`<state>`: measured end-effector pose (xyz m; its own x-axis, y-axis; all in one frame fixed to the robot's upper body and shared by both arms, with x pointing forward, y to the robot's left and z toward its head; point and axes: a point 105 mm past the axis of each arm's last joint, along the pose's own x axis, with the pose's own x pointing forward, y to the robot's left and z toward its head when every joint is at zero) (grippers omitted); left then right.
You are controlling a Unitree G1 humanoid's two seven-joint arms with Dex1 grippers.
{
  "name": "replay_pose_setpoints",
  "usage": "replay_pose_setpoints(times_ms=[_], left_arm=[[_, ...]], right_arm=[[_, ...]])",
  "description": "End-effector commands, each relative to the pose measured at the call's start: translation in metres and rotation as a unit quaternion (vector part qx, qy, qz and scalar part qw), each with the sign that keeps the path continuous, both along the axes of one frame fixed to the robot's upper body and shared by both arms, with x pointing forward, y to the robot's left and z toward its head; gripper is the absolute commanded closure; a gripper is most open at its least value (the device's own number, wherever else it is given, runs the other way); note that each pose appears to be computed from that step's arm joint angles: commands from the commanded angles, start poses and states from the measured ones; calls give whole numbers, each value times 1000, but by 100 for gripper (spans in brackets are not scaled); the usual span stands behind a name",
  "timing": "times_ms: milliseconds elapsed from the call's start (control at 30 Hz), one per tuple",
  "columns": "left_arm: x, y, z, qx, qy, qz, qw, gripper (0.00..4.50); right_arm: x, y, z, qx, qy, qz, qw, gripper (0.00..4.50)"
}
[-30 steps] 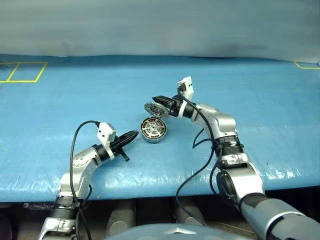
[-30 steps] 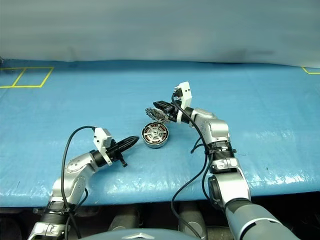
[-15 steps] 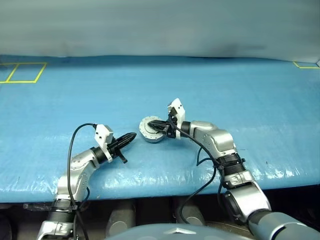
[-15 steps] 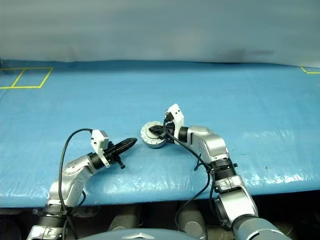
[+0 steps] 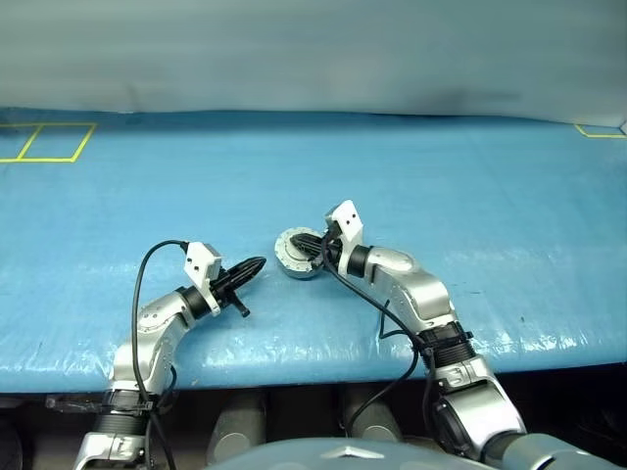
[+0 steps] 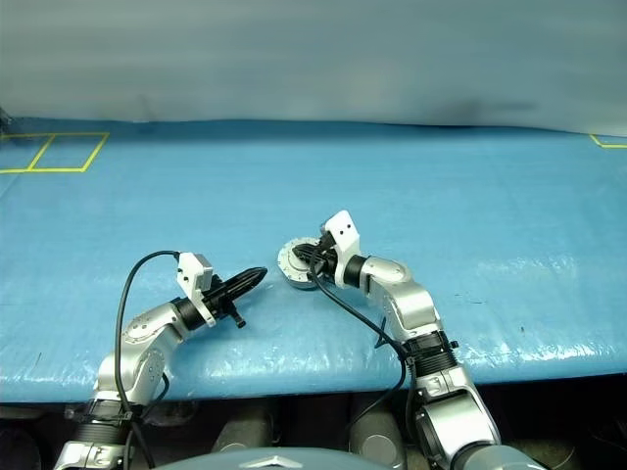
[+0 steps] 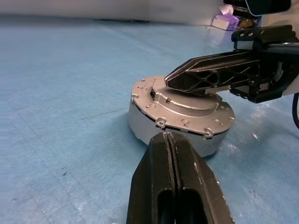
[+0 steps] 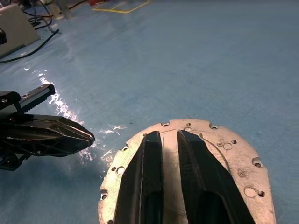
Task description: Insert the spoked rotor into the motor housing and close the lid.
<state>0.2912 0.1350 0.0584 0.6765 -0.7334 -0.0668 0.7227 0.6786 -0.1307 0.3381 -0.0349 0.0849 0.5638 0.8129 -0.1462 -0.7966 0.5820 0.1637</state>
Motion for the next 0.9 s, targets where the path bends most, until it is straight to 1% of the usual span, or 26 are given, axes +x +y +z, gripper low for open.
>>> replay_pose_setpoints(times_ms=[33, 300, 500, 667, 767, 833, 867, 900], left_arm=[[1, -6, 12, -4, -25, -12, 1000, 450], [3, -6, 12, 0, -26, -14, 1000, 450], [3, -6, 12, 4, -27, -12, 1000, 450], [3, -5, 10, 6, -26, -6, 1000, 450], [3, -4, 10, 8, -26, -3, 1000, 450], [3, -4, 9, 9, -25, -2, 1000, 450], [3, -4, 9, 9, -25, -2, 1000, 450], [3, -3, 9, 9, -25, -1, 1000, 450]], right_arm=[[0, -1, 19, 25, -35, -19, 999, 264], [-3, 2, 7, 6, -24, -28, 999, 2], [-10, 10, -5, -29, -26, -15, 999, 2], [-7, 7, -22, -104, -67, -28, 992, 2], [-6, 5, -23, -105, -76, -33, 991, 66], [-8, 6, -21, -87, -62, -30, 994, 127], [-9, 6, -20, -79, -54, -27, 995, 147], [-9, 6, -19, -73, -47, -24, 996, 146]])
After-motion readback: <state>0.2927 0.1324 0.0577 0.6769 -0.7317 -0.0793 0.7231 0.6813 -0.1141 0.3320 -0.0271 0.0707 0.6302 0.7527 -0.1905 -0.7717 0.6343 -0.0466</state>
